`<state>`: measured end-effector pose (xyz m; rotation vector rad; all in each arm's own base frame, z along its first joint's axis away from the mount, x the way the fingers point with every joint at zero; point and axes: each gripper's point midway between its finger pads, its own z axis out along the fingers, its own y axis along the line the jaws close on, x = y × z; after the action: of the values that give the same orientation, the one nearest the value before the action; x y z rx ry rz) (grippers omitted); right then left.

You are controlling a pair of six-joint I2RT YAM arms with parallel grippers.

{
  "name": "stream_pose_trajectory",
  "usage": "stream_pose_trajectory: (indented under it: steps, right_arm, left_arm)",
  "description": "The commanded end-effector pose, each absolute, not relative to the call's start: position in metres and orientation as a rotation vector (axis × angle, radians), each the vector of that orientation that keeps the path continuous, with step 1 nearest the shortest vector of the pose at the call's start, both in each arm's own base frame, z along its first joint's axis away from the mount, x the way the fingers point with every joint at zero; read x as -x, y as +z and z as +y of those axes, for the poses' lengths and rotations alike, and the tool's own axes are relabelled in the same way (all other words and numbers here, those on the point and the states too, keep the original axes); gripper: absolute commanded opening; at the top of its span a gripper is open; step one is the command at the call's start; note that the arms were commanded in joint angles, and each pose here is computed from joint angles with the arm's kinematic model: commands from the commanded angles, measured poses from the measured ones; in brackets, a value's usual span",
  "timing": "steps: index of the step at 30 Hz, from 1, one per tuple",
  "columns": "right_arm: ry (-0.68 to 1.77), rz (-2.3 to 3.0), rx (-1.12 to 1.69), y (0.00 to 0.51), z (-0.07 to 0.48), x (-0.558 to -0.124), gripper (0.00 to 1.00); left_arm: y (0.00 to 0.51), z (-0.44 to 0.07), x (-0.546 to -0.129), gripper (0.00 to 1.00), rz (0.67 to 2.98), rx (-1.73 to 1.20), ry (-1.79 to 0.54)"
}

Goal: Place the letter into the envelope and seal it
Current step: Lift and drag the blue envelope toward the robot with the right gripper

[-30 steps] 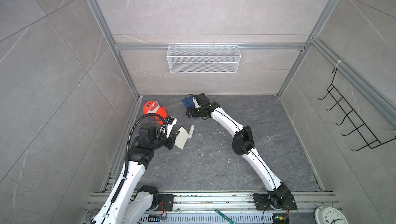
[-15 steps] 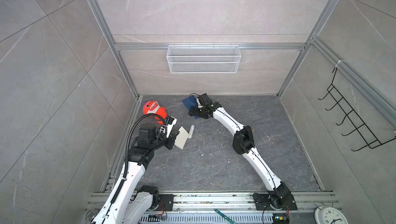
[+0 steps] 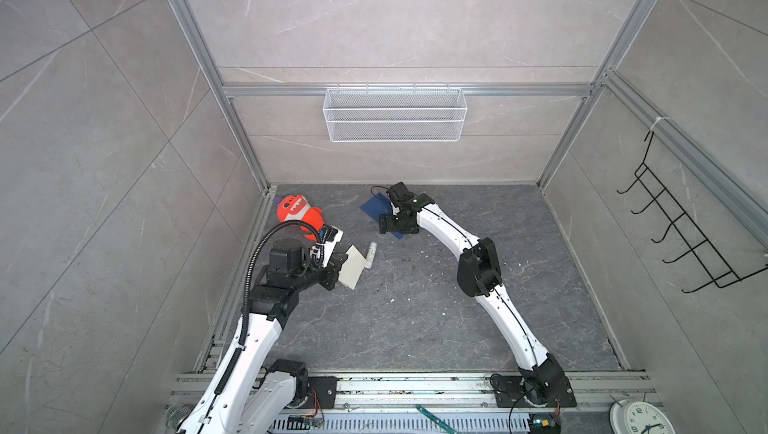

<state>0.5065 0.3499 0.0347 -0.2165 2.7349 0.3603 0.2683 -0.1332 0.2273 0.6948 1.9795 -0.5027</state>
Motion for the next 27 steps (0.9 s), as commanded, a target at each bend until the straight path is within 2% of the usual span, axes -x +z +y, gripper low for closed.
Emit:
stream_pose_trajectory:
  steps: [1,7,15,21,27]
  right_arm:
    - [0.259,2.792,0.214,0.037,0.324,-0.488,0.97]
    - [0.299,2.738,0.093,0.054,0.302,-0.477,0.97]
    - [0.441,2.713,0.031,0.063,0.286,-0.426,0.97]
    - [0.512,2.571,0.135,0.120,0.282,-0.406,0.97]
    - [0.226,2.425,0.303,0.166,0.262,-0.439,0.96]
  left_arm:
    - [0.237,-0.135,-0.269,0.00,1.930,-0.705,-0.506]
    - [0.238,-0.134,-0.269,0.00,1.928,-0.704,-0.505]
    - [0.239,-0.136,-0.269,0.00,1.921,-0.704,-0.515]
    - [0.240,-0.136,-0.267,0.00,1.910,-0.713,-0.517]
    - [0.242,-0.138,-0.266,0.00,1.895,-0.721,-0.520]
